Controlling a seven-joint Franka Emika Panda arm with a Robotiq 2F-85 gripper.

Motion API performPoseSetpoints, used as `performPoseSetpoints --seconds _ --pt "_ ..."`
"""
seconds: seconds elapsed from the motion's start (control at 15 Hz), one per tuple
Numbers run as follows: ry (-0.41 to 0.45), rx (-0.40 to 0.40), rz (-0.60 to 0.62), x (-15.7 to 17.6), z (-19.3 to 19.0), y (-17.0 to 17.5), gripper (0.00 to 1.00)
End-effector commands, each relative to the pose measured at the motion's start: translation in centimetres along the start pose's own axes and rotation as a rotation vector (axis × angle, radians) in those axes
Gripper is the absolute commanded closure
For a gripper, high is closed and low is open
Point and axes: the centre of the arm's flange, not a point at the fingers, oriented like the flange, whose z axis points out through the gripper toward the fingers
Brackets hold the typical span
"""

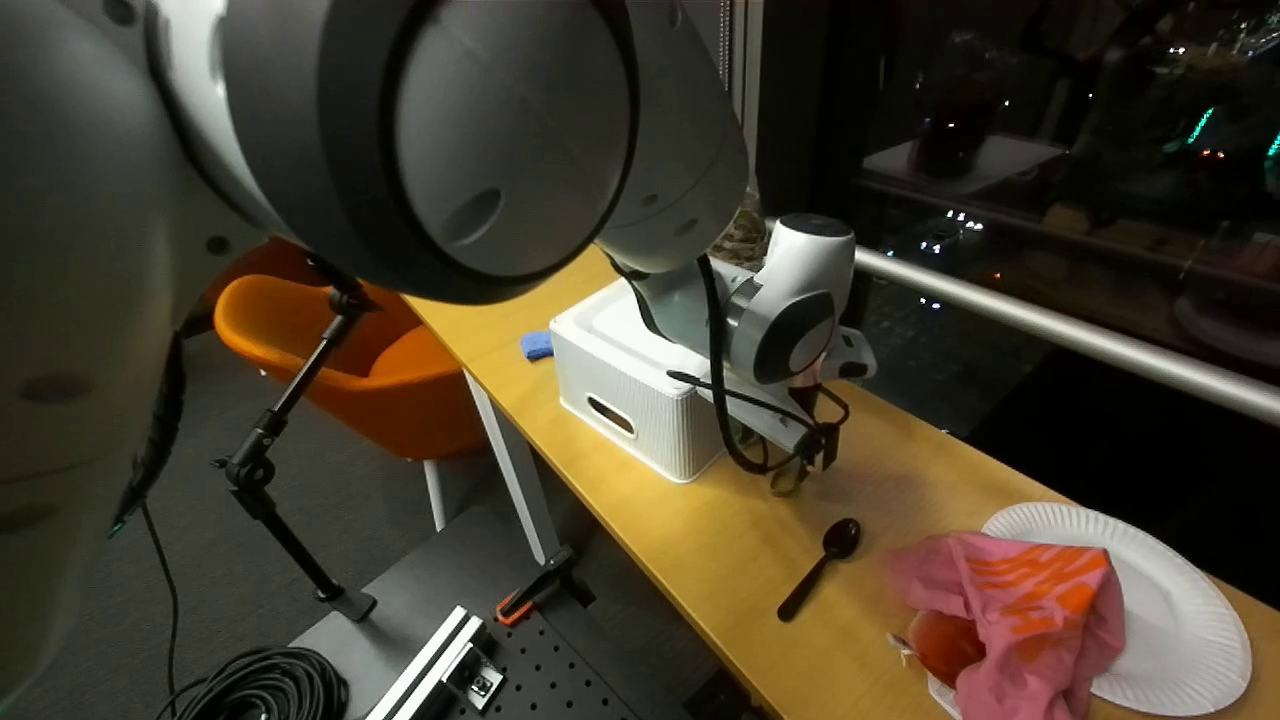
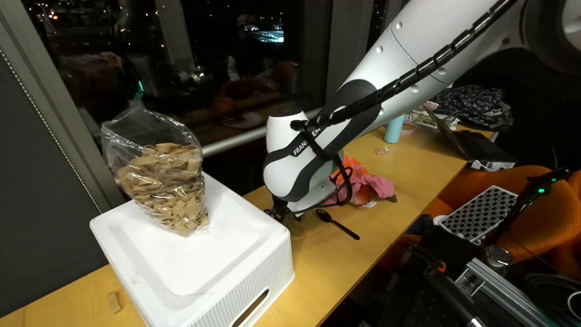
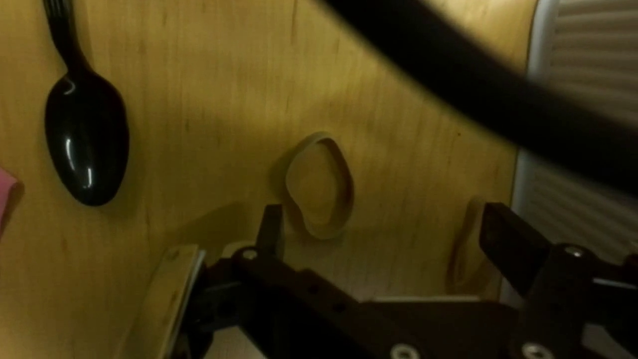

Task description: Pick the three brown rubber bands from the table and put them in the clear rubber band bag one by one

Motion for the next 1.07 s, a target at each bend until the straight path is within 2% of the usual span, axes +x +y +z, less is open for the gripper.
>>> performPoseSetpoints --seconds 0.0,0.73,0.87,0.93,1.0 --pt "0.016 0.004 0.031 1.1 1.2 -0.7 0.0" --pt "0.016 0.0 0.037 1.5 2.4 -0.7 0.0" --pt "0.014 0.001 0.038 1.4 2.3 -0.5 0.21" --pt "0.016 -0.001 0.04 1.5 2.2 -0.4 0.29" --pt "0.017 -0.001 0.043 1.6 2.2 -0.3 0.31"
